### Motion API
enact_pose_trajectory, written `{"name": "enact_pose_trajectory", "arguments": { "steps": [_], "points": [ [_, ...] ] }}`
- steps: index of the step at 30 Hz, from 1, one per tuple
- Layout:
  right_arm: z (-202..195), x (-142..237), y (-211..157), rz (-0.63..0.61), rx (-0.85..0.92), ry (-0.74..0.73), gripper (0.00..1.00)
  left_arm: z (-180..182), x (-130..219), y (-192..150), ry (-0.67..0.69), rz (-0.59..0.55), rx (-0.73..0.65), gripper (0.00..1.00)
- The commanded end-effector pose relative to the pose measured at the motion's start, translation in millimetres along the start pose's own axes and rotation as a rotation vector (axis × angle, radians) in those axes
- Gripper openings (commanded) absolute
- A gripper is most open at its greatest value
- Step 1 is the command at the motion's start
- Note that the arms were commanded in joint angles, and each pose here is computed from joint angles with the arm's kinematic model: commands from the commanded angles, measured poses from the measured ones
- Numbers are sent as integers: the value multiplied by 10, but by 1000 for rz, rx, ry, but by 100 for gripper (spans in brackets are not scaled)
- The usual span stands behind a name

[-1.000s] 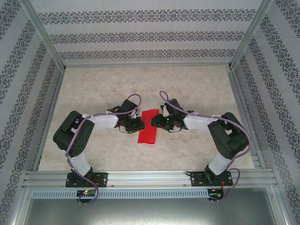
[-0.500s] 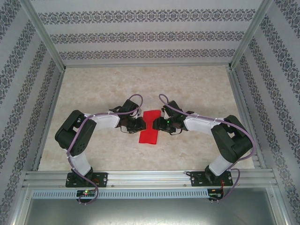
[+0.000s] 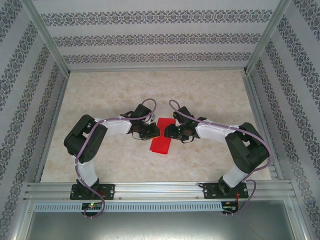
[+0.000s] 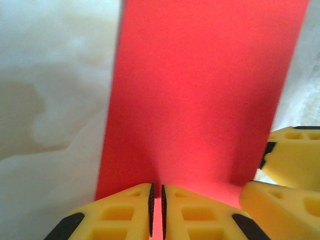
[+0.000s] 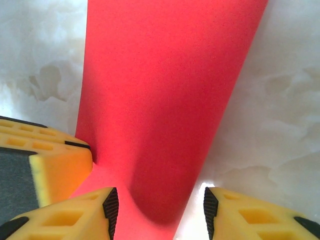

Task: Fold a paper plane with a square sheet of paper (pick it up from the middle)
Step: First fold in half a square sheet of paper at the center of the table.

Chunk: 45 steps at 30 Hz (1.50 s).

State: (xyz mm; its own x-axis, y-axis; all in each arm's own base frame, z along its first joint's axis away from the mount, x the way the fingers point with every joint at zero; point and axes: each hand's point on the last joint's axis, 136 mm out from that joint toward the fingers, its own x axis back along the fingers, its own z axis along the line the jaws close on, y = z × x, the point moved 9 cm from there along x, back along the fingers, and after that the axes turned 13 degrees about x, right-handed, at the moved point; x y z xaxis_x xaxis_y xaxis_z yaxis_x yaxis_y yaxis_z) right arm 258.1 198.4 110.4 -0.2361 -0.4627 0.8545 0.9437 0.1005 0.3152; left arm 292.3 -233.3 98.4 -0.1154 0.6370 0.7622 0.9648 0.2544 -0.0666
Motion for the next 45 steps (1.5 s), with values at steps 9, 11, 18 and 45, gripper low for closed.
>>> {"name": "enact_pose_trajectory", "arguments": {
  "steps": [9, 11, 18, 45],
  "points": [
    [-127, -3, -31, 24, 35, -95, 40, -211, 12, -24, -41, 26, -62, 17],
    [-150, 0, -41, 28, 35, -101, 38, -248, 50, -26, -39, 22, -73, 17],
    [-209, -2, -80, 35, 39, -108, 34, -321, 144, -11, -15, 10, -106, 18],
    [-62, 268, 101, -56, 40, -26, 38, -121, -122, 38, 67, 57, -103, 16]
  ]
}}
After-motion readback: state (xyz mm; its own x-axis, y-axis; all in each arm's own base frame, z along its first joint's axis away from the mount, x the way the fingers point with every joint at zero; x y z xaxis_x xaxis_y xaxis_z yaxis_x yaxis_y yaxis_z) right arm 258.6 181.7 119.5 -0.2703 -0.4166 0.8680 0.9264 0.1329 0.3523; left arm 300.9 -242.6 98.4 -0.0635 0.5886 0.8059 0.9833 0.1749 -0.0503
